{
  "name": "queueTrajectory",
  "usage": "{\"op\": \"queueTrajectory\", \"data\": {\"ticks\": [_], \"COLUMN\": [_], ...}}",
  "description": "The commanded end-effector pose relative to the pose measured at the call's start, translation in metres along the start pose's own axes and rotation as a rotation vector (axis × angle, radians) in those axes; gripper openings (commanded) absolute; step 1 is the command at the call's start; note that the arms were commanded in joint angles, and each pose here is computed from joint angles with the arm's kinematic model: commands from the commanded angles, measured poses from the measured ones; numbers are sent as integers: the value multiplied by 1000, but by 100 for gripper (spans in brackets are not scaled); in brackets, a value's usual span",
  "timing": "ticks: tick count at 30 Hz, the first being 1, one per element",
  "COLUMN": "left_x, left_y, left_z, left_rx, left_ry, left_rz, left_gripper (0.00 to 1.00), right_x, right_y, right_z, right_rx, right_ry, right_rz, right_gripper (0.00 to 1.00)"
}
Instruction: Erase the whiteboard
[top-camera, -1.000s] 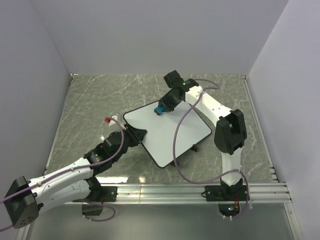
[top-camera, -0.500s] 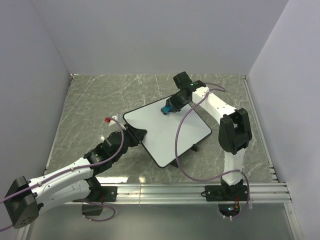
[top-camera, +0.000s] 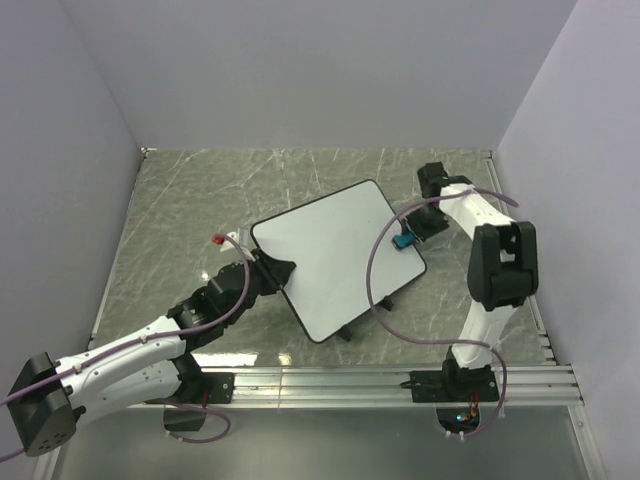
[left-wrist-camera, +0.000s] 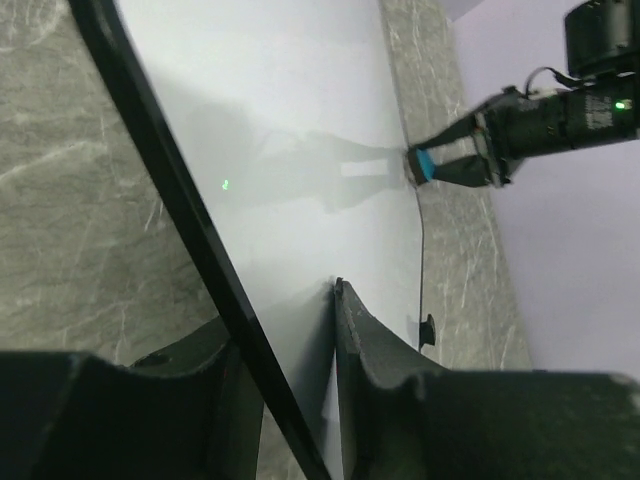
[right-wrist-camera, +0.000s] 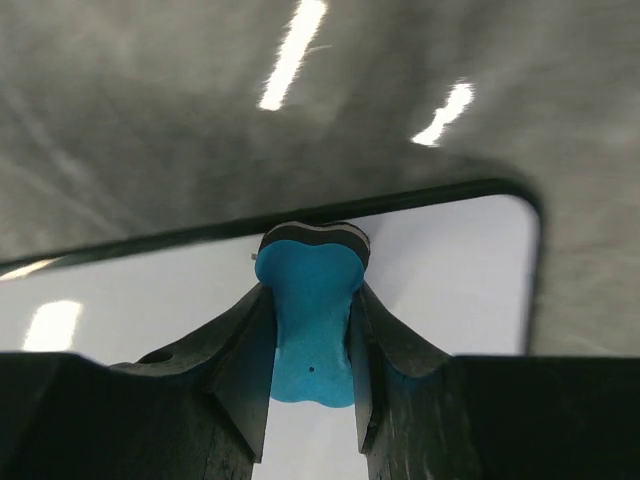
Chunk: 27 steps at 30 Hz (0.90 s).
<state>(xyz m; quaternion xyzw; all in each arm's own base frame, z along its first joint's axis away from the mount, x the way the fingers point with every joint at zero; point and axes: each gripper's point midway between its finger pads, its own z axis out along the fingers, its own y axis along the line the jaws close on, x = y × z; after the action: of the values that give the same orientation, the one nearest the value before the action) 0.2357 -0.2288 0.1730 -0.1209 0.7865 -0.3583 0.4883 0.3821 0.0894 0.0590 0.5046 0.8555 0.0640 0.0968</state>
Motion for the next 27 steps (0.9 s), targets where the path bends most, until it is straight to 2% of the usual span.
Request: {"op": "queueTrajectory", "data": {"ticks": [1, 4, 5, 6, 11, 12, 18, 22, 27], "left_x": [49, 45, 44, 43, 41, 41, 43, 51, 66], "left_y": [68, 69, 69, 70, 70, 69, 68, 62, 60], "left_z": [-17, -17, -17, -17, -14, -13, -12, -14, -16], "left_rx": [-167, -171, -170, -176, -181, -181, -190, -193, -223], "left_ry": [213, 190, 185, 176, 165, 160, 137, 131, 135], "left_rz": [312, 311, 311, 312, 320, 323, 344, 375, 424], "left_gripper": [0, 0, 0, 0, 0, 0, 0, 0, 0], "right_x": [-26, -40, -41, -37, -23, -17, -3, 10, 26], "right_y": [-45, -72, -76, -89, -115, -123, -153, -164, -160], "right_z": [-32, -48, -56, -52, -50, -49, -50, -48, -60], "right_rx": [58, 58, 35, 55, 45, 42, 30, -6, -169], "right_ry": [-106, -164, -179, -172, -160, -154, -167, -147, -133], "right_rz": [-5, 25, 34, 38, 47, 44, 19, 19, 11], "right_gripper": [0, 2, 6, 15, 33, 43, 63, 67, 68]}}
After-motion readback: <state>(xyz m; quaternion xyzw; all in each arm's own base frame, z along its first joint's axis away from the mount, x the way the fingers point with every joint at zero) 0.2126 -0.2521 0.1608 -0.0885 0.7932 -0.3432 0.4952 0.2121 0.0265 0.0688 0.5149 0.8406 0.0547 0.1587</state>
